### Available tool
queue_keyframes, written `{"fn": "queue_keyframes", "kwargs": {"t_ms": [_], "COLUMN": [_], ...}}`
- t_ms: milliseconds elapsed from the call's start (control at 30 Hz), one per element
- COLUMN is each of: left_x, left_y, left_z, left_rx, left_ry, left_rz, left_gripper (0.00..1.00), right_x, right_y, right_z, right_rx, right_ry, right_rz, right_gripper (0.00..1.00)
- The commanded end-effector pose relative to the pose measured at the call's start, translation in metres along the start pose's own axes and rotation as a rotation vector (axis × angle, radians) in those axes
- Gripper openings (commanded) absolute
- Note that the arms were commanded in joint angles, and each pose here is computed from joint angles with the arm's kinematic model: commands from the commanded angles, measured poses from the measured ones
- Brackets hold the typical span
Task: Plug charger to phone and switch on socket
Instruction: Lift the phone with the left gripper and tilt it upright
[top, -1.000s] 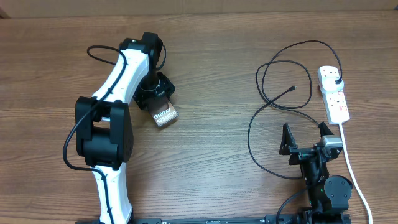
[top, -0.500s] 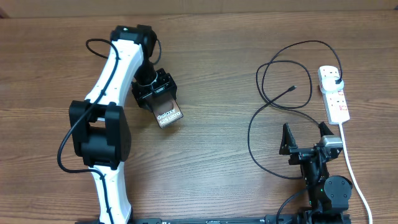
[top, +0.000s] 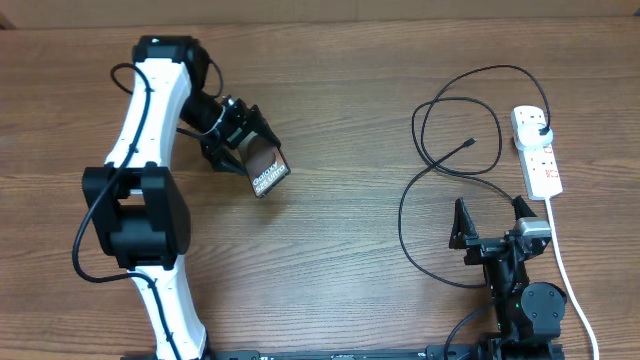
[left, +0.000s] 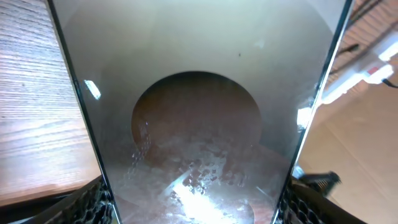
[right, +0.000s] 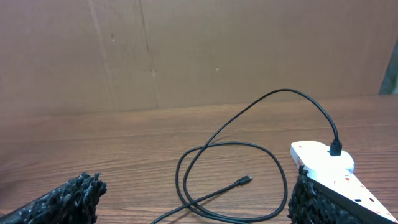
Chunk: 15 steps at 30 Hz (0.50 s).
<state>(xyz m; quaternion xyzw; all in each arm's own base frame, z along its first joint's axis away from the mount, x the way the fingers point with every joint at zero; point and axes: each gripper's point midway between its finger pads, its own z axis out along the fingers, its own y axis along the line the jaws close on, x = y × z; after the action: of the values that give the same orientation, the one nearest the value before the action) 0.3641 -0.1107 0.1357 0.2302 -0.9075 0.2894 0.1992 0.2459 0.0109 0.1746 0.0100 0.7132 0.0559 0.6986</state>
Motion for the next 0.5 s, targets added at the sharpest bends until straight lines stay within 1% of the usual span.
{"fn": "queue_keyframes", "kwargs": {"t_ms": [0, 200, 467], "left_x": [0.000, -0.007, -0.007], "left_y": [-0.011, -0.003, 0.005], "left_z": [-0.016, -0.026, -0.033], "left_rx": [0.108, 0.129, 0.143], "left_ry": [0.005, -0.011, -0.006], "left_rz": [0.054, 0.049, 0.048], "left_gripper": [0.64, 0.63, 0.63], "right_x": [0.004, 0.004, 0.004], "right_y": [0.000, 0.000, 0.000], "right_z": [0.000, 0.000, 0.000], "right_rx": [0.001, 0.001, 0.001], "right_ry": [0.003, 0.003, 0.002], "right_rz": [-0.005, -0.005, -0.005], "right_gripper": [1.00, 1.00, 1.00]}}
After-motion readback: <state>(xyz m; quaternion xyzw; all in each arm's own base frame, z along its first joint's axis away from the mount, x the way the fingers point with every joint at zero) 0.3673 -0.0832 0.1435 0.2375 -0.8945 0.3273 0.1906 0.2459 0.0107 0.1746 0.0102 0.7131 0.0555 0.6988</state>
